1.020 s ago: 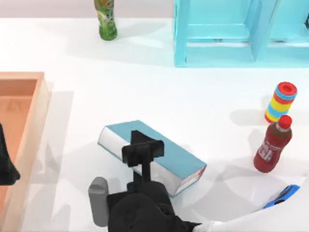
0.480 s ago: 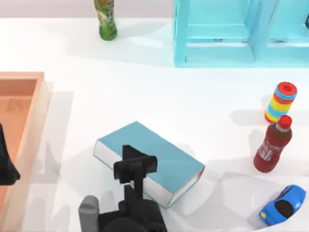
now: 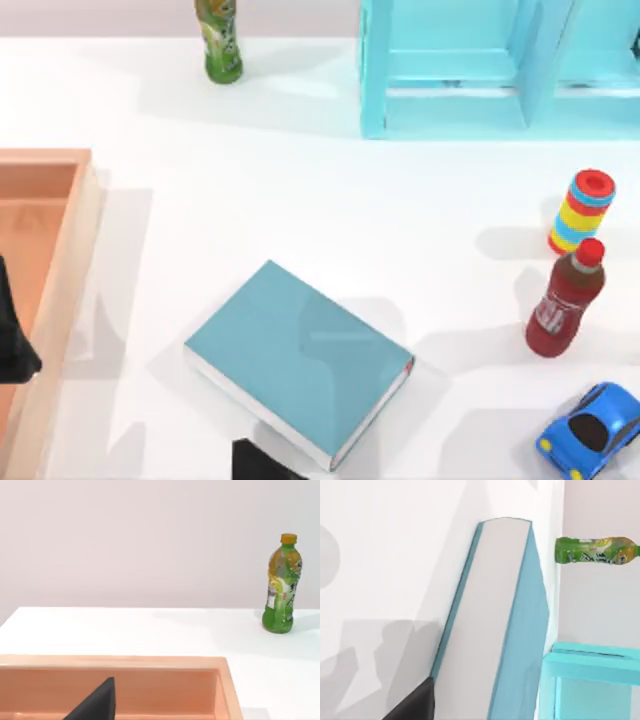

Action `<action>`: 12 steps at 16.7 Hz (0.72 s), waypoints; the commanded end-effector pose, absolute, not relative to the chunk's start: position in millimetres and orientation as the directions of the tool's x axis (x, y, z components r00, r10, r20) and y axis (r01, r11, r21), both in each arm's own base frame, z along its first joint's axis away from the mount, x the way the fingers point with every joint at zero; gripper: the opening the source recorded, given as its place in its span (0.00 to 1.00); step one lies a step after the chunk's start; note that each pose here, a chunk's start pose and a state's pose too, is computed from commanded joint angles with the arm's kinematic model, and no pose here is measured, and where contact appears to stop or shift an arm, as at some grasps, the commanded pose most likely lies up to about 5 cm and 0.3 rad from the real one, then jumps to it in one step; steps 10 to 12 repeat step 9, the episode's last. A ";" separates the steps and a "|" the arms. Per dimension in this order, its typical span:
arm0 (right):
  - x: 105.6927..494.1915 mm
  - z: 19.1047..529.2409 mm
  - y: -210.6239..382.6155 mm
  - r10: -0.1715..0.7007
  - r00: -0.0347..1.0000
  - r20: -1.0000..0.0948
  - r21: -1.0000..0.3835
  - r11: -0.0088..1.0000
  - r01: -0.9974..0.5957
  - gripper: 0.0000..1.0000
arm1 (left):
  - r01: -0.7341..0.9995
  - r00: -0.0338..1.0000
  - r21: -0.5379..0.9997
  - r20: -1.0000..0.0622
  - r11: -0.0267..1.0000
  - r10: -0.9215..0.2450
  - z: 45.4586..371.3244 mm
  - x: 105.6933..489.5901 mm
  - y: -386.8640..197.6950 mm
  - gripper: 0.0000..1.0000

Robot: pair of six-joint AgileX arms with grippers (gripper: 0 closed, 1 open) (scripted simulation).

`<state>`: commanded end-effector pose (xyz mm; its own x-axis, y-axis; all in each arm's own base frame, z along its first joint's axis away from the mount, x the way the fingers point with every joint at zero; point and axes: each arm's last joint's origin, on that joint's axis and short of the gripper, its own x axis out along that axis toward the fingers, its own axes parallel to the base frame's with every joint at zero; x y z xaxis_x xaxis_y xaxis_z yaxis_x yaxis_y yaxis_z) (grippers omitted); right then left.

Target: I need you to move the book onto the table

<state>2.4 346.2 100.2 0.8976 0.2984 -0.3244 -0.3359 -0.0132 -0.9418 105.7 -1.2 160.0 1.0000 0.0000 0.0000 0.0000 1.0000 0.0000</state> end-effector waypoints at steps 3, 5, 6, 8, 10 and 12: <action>-14.0 102.5 338.7 0.272 0.913 -0.304 -0.951 -0.025 -0.310 1.00 | 0.000 1.000 0.000 0.000 1.000 0.000 160.0 105.7 -1.2 1.00; -16.9 106.5 335.6 0.250 0.926 -0.281 -0.958 -0.019 -0.286 1.00 | 0.000 1.000 0.000 0.000 1.000 0.000 160.0 105.7 -1.2 1.00; -16.8 108.9 334.9 0.240 0.932 -0.270 -0.961 -0.013 -0.275 1.00 | 0.000 1.000 0.000 0.000 1.000 0.000 160.0 105.7 -1.2 1.00; -16.1 112.3 334.6 0.229 0.939 -0.255 -0.965 -0.002 -0.262 1.00 | 0.000 1.000 0.000 0.000 1.000 0.000 160.0 105.7 -1.2 1.00; -16.1 112.6 334.6 0.228 0.940 -0.254 -0.965 -0.001 -0.261 1.00 | 0.000 1.000 0.000 0.000 1.000 0.000 160.0 105.7 -1.2 1.00; -16.1 112.6 334.6 0.228 0.940 -0.254 -0.965 -0.001 -0.261 1.00 | 0.000 1.000 0.000 0.000 1.000 0.000 160.0 105.7 -1.2 1.00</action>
